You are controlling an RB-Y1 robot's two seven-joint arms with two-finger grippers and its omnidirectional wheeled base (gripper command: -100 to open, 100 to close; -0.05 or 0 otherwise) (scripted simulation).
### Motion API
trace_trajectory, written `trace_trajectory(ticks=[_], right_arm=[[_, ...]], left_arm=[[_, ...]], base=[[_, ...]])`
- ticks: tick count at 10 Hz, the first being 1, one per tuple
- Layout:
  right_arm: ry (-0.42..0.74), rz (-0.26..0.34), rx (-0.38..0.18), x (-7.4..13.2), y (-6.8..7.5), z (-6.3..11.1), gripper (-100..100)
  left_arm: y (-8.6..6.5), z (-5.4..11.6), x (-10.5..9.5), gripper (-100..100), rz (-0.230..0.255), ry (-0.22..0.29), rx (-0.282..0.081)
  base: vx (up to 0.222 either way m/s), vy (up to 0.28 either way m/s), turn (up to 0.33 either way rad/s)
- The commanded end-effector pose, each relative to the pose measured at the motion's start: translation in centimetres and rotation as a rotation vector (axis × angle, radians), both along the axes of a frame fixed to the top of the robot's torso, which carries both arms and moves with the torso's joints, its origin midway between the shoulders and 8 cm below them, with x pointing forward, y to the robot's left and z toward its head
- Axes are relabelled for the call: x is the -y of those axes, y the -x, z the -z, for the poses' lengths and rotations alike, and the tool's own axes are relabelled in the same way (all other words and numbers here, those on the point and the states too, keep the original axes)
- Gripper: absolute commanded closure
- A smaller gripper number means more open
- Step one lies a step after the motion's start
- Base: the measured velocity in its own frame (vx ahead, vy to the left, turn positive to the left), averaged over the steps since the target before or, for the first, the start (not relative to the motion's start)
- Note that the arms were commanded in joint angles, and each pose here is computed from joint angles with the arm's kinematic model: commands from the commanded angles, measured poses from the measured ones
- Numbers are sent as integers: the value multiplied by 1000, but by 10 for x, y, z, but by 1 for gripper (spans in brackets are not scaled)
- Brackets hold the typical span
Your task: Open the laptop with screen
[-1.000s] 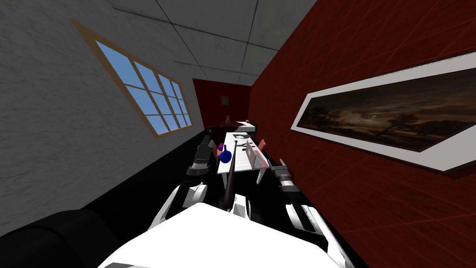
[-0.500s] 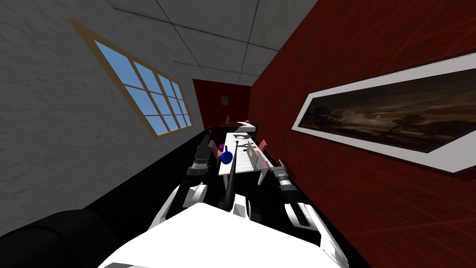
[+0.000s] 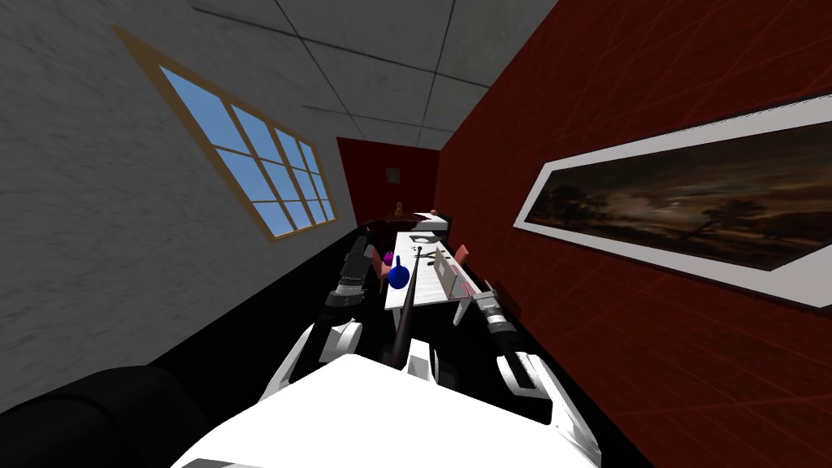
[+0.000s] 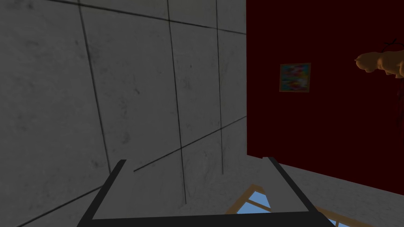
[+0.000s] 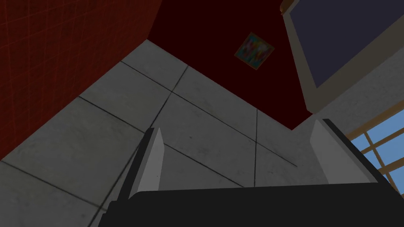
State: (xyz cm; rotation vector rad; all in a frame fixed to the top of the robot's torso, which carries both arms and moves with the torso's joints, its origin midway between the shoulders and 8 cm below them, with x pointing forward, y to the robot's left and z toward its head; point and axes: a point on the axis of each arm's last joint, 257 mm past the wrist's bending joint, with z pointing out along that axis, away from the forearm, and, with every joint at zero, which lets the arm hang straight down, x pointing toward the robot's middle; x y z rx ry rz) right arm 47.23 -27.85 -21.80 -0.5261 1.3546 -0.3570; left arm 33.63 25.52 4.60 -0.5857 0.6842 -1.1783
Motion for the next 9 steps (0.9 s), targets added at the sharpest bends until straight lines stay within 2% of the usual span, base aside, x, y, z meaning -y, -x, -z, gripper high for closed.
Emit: trace_trajectory(ticks=[1,2,5,9], right_arm=[[106,16,-23,2,-4,19,-100],[113,17,-22,2,-4,19,-100],[229,32,-48,1,-9,39,-100],[292,43,-71,-15,-13,59,-100]], left_arm=[[0,0,0,0,0,0,0],[0,0,0,0,0,0,0],[0,0,0,0,0,0,0],[0,0,0,0,0,0,0]], base=[[38,69,-12],[28,50,0],[26,54,-4],[23,56,-3]])
